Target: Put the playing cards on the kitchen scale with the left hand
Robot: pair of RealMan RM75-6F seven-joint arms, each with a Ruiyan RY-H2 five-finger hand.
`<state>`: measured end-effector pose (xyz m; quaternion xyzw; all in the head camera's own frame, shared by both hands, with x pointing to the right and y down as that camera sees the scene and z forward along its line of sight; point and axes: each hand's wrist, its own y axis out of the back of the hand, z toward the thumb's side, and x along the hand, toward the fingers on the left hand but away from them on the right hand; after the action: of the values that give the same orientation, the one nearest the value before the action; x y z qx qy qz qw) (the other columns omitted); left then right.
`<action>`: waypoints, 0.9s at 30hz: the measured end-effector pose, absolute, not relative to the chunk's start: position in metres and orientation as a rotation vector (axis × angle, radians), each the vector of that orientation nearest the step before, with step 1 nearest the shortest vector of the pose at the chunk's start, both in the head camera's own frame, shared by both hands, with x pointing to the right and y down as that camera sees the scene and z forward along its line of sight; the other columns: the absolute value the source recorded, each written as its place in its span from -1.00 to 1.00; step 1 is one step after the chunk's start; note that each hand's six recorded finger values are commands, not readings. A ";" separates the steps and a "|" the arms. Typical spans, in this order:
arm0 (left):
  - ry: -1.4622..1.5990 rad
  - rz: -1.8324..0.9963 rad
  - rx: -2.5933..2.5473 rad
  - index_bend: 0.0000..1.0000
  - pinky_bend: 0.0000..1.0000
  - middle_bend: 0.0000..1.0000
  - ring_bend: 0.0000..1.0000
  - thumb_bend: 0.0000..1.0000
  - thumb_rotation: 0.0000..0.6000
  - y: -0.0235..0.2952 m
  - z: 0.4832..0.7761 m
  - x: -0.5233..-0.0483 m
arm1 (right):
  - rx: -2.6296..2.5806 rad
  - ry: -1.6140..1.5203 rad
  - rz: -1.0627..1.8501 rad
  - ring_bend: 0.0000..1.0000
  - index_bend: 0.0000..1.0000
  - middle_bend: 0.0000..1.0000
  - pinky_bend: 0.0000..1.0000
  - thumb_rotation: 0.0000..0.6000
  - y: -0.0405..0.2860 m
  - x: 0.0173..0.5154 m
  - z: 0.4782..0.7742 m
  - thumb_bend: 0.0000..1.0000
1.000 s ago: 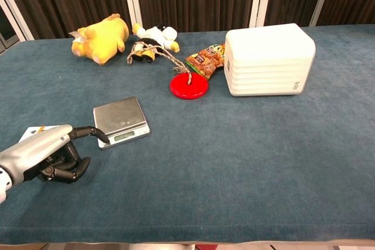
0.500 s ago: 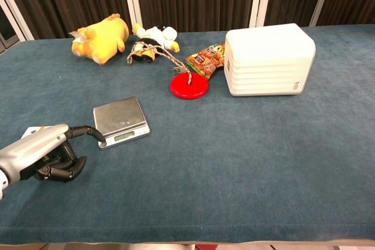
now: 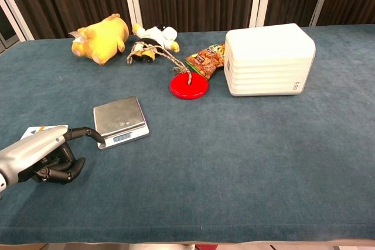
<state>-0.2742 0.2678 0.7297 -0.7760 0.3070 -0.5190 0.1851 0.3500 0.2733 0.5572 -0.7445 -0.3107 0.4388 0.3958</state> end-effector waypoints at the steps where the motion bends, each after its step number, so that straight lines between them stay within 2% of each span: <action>1: 0.862 -1.464 -2.186 -0.39 1.00 1.00 1.00 0.20 1.00 0.268 0.730 -0.274 | -1.887 -0.787 1.112 -1.00 -1.00 -1.00 -1.00 1.00 0.273 0.350 0.557 -0.74; 18: 0.820 -1.478 -2.172 -0.39 1.00 1.00 1.00 0.21 1.00 0.269 0.733 -0.274 | -1.886 -0.791 1.107 -1.00 -1.00 -1.00 -1.00 1.00 0.273 0.350 0.556 -0.74; 27: 0.872 -1.429 -2.153 -0.51 1.00 1.00 1.00 0.15 1.00 0.262 0.724 -0.273 | -1.886 -0.796 1.106 -1.00 -1.00 -1.00 -1.00 1.00 0.273 0.350 0.556 -0.74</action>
<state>-0.2725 0.2619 0.7237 -0.7726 0.3128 -0.5127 0.2059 0.3504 0.2729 0.5555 -0.7441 -0.3140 0.4366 0.3964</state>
